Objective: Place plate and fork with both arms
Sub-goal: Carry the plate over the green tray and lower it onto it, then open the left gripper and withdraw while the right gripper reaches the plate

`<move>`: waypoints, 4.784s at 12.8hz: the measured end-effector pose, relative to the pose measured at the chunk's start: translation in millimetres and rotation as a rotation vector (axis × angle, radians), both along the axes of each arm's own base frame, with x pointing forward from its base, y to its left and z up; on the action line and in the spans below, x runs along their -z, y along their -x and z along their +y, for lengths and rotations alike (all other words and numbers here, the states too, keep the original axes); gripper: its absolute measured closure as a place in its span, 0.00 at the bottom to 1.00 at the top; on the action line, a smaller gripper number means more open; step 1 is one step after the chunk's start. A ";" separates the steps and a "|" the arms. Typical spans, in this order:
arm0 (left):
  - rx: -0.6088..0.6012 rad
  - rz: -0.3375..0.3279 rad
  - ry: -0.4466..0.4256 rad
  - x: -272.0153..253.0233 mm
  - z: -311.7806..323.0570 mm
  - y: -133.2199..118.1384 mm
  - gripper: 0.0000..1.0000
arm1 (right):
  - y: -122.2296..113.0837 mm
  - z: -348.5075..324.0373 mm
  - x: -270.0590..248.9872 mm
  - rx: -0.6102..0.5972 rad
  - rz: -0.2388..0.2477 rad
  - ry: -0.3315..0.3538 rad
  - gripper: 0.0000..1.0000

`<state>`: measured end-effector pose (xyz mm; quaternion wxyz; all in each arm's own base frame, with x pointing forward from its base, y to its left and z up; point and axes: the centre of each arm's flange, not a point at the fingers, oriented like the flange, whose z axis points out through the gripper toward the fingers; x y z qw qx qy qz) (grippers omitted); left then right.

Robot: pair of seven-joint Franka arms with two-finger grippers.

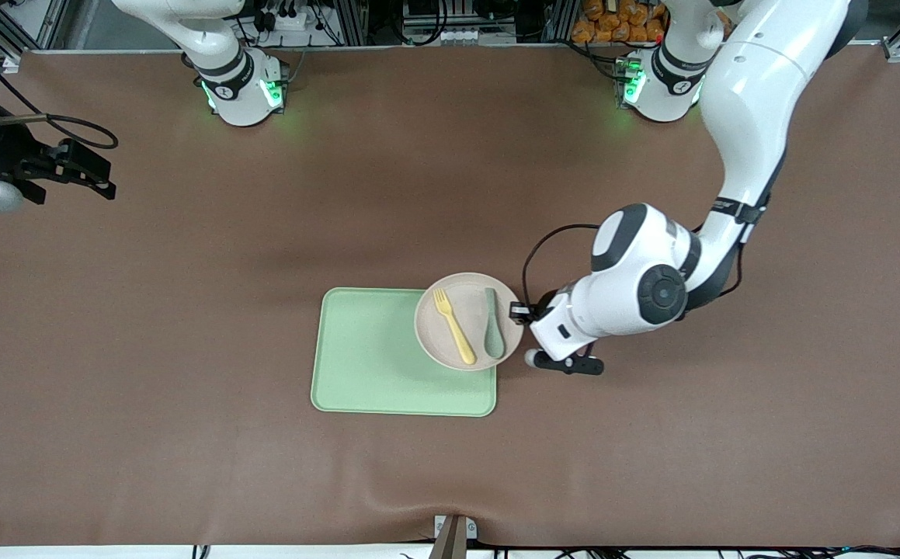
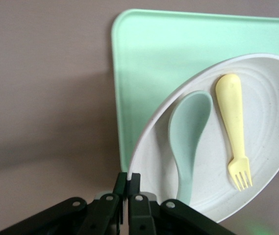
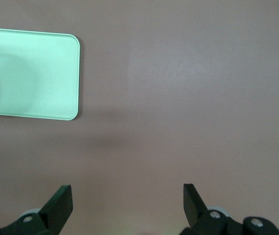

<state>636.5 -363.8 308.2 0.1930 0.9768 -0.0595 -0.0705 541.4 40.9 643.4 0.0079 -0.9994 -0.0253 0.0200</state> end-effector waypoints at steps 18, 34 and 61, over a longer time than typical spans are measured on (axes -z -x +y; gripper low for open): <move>0.038 -0.143 -0.076 116.2 -71.0 21.7 0.95 | -1.4 -3.2 1.1 0.005 -0.001 0.000 0.00; -0.139 -0.267 -0.027 44.0 -74.0 -5.3 0.20 | -27.2 25.6 37.0 -0.039 0.024 -0.085 0.00; -0.114 -0.032 -0.333 -278.7 240.3 57.9 0.00 | -87.6 393.8 390.7 -0.366 -0.025 -0.040 0.23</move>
